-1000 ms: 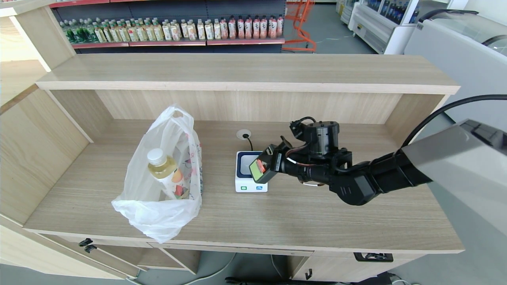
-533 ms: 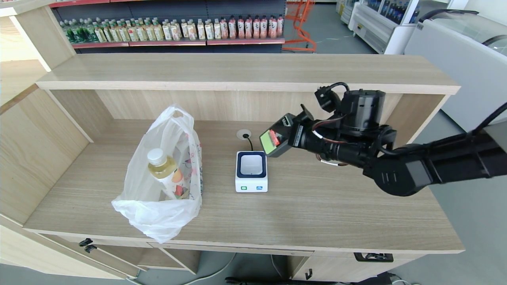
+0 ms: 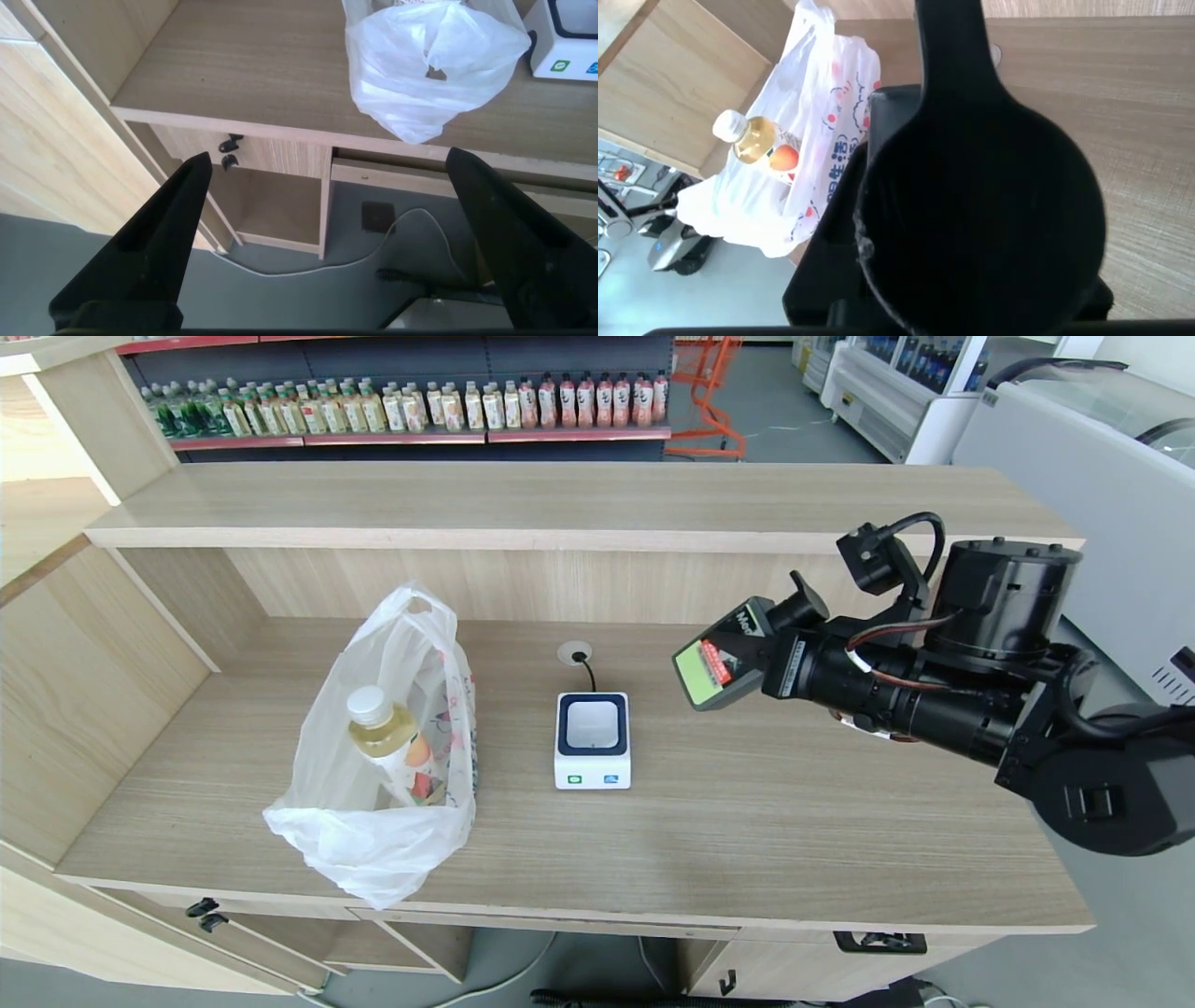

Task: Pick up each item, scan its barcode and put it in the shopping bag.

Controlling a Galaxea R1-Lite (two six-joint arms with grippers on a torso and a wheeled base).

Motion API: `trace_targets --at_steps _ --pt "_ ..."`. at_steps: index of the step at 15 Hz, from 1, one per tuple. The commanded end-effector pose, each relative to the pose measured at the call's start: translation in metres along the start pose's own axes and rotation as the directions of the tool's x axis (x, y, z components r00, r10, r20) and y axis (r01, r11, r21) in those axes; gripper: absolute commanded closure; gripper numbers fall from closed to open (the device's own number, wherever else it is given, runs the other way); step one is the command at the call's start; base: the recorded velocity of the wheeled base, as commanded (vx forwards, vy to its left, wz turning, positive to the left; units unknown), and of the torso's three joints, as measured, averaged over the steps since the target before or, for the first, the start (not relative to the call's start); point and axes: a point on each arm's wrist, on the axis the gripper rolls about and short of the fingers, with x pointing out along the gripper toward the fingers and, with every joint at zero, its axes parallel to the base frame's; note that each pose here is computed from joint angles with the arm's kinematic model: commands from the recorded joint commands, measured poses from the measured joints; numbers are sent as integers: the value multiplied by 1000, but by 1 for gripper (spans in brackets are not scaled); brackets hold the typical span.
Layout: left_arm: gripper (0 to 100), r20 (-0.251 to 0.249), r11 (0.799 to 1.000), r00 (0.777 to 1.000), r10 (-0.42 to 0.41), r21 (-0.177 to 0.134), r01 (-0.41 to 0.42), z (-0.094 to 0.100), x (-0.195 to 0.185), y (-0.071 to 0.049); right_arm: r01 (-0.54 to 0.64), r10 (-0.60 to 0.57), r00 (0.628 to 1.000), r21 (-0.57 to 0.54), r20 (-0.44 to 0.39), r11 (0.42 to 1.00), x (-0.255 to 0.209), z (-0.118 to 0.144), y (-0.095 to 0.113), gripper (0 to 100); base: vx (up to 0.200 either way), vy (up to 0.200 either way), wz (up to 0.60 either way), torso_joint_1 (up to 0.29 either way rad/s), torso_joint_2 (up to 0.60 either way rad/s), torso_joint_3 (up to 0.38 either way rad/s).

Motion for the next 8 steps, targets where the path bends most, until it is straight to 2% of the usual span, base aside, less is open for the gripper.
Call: trace_targets --at_steps 1,8 --pt "0 0 1000 1000 1 0 -1 0 0 0 0 0 1000 3 5 1000 -2 2 0 100 0 0 0 0 0 0" --pt "0 0 1000 1000 1 -5 -1 0 0 0 -21 21 1000 1 22 1000 3 8 2 100 0 200 0 2 5 2"
